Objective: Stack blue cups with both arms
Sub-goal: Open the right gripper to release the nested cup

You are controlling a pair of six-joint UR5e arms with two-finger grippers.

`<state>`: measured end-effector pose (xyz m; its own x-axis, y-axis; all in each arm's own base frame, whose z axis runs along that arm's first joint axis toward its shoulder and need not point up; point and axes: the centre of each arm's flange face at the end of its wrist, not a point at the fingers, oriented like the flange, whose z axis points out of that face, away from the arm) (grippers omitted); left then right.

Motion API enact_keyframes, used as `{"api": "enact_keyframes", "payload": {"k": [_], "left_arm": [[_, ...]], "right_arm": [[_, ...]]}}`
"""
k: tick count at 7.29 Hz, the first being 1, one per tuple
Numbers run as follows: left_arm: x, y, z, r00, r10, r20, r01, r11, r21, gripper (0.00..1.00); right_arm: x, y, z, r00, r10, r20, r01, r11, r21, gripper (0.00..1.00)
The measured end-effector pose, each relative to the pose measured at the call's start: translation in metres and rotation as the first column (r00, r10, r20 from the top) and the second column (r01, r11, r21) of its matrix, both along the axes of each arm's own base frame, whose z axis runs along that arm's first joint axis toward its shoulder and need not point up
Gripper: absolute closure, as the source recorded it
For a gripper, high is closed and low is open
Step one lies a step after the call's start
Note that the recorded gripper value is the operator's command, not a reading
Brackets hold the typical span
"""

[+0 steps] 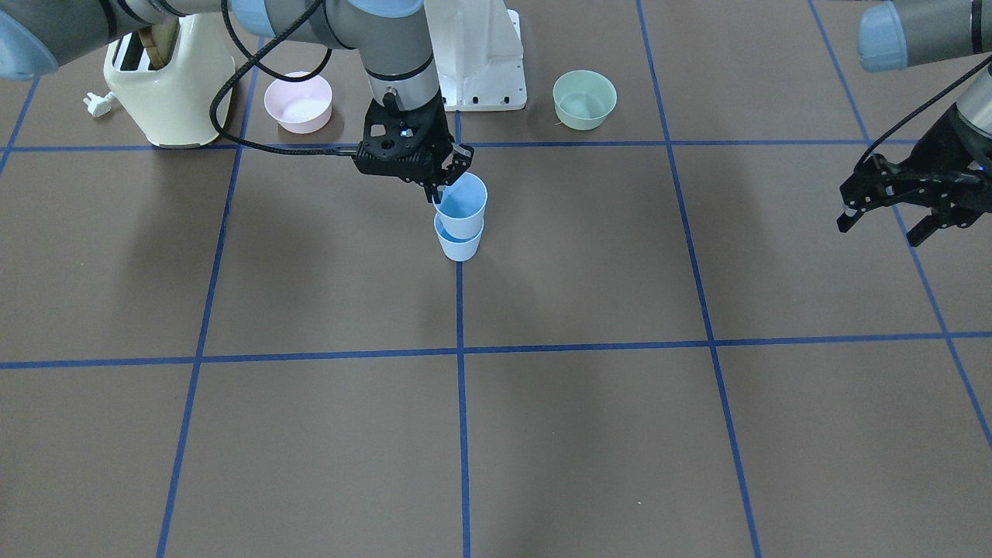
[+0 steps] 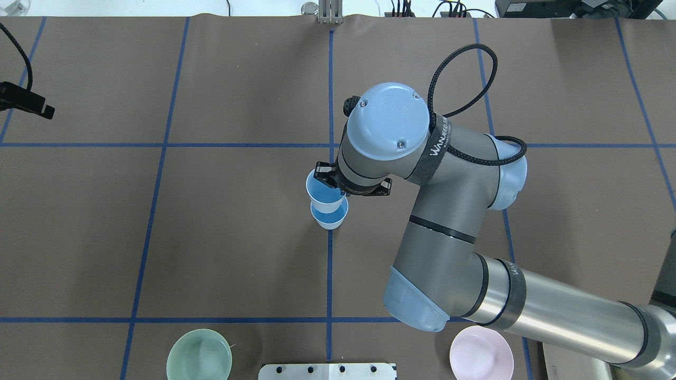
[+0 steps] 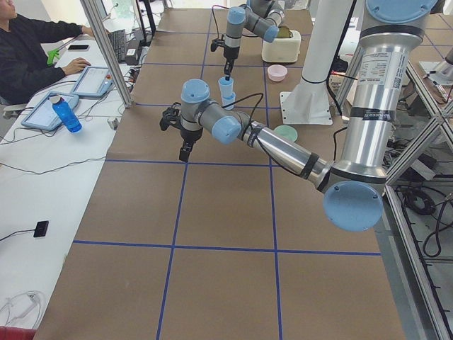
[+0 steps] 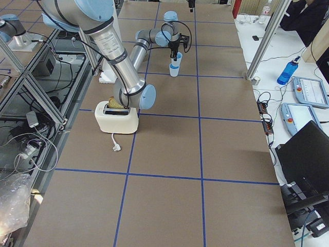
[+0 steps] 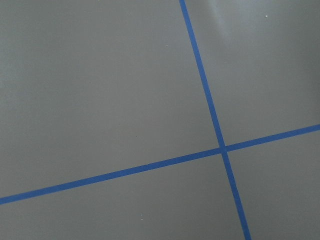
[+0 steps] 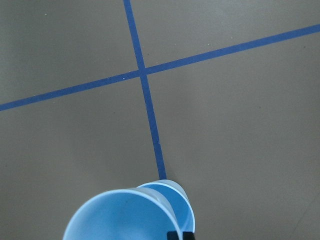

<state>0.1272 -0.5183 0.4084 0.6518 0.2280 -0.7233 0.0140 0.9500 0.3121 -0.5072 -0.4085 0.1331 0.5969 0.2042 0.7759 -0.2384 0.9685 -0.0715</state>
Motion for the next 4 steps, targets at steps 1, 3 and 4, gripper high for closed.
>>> {"api": "enact_keyframes", "payload": {"k": [1, 3, 4], "left_arm": [[0.0001, -0.0001, -0.0003, 1.0, 0.0, 0.0, 0.0, 1.0, 0.001, 0.02], [0.0003, -0.0002, -0.0006, 1.0, 0.0, -0.001, 0.0, 1.0, 0.001, 0.02], [0.0006, -0.0001, -0.0007, 1.0, 0.001, -0.001, -0.001, 1.0, 0.001, 0.02]], "right_arm": [[0.0, 0.0, 0.001, 1.0, -0.002, -0.002, 0.002, 1.0, 0.002, 0.63], [-0.0001, -0.0001, 0.0024, 1.0, -0.008, -0.004, 0.008, 1.0, 0.009, 0.39], [-0.0001, -0.0001, 0.0035, 1.0, -0.01, -0.002, 0.01, 1.0, 0.013, 0.0]]}}
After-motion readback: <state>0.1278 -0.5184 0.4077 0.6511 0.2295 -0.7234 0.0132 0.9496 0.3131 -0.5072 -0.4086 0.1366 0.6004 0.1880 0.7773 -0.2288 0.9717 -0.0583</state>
